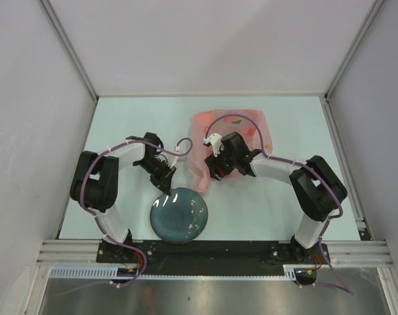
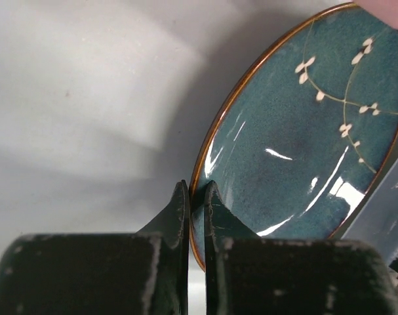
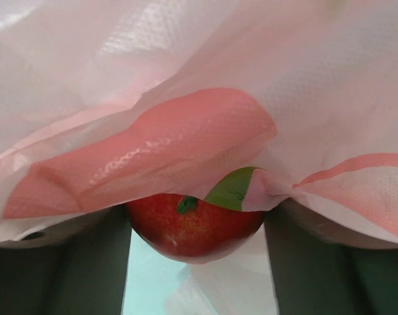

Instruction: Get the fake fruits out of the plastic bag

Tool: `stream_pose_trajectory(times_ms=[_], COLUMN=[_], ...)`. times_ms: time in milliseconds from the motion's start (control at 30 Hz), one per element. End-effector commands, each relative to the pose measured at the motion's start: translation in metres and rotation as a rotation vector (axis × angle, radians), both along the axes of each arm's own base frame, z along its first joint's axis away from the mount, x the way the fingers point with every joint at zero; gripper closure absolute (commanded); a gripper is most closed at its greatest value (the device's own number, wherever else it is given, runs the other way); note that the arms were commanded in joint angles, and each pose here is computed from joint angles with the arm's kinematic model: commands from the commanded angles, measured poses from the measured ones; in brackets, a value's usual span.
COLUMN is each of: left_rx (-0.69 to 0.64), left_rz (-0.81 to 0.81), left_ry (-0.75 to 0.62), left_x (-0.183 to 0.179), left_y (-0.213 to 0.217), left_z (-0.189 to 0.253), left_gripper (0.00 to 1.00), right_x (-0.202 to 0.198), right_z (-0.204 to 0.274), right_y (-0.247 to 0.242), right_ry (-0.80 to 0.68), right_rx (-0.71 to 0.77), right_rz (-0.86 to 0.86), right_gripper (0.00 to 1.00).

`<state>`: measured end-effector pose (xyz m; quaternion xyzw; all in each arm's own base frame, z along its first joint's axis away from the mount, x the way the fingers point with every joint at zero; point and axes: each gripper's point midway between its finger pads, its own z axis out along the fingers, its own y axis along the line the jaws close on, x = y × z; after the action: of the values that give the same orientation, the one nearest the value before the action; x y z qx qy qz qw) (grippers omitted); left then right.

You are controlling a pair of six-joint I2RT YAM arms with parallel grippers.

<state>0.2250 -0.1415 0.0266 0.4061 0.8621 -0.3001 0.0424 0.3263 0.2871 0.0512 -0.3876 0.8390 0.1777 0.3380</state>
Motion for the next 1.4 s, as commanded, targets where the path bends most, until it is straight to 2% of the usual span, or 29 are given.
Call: stream_pose_trajectory(times_ms=[0,100,167,233,300,400,467,500,667,767,900,1100,1233,1367], left_rx=[0.027,0.000,-0.015,-0.023,-0.033,-0.037,-0.037,-0.033,-0.031,-0.062,-0.079,0.000,0.142,0.177], left_rz=[-0.018,-0.004,0.004,0.013,0.028,0.071,0.098,0.117,0.200,0.289,0.496,0.628,0.748,0.818], left_ry=[-0.049,-0.043,-0.049,-0.068,-0.099,-0.121,-0.162,-0.172,-0.215,-0.237,-0.340,-0.533,-0.561,-0.546], left_x=[0.019,0.022,0.024,0.025,0.028,0.030,0.033,0.034,0.046,0.059,0.090,0.107,0.111,0.106], left_y=[-0.009,-0.013,-0.013,-0.012,-0.009,-0.004,-0.001,0.002,0.017,0.026,0.042,0.070,0.104,0.129], left_z=[-0.020,-0.011,-0.001,0.011,0.024,0.038,0.053,0.057,0.095,0.123,0.158,0.195,0.188,0.188], left_gripper=[0.90,0.56,0.45,0.30,0.15,0.12,0.08,0.01,0.00,0.00,0.00,0.00,0.00,0.00], right_x=[0.018,0.005,-0.017,-0.037,-0.061,-0.095,-0.106,-0.111,-0.119,-0.121,-0.117,-0.131,-0.136,-0.138], right_z=[0.032,0.060,0.070,0.096,0.100,0.116,0.130,0.136,0.174,0.194,0.160,0.113,0.092,0.074], right_y=[0.008,-0.002,-0.010,-0.012,-0.022,-0.026,-0.021,-0.013,0.040,0.070,0.109,0.156,0.182,0.198], right_ry=[-0.113,-0.136,-0.095,-0.085,-0.023,0.012,-0.025,-0.052,-0.322,-0.374,-0.319,-0.326,-0.368,-0.379], right_rx=[0.030,0.020,0.015,0.063,0.054,0.081,0.106,0.120,0.172,0.243,0.243,0.230,0.225,0.206], right_rz=[0.011,0.048,0.098,0.140,0.169,0.263,0.313,0.350,0.539,0.594,0.654,0.793,0.841,0.868], right_gripper=[0.47,0.57,0.59,0.59,0.60,0.62,0.63,0.62,0.61,0.61,0.62,0.60,0.59,0.59])
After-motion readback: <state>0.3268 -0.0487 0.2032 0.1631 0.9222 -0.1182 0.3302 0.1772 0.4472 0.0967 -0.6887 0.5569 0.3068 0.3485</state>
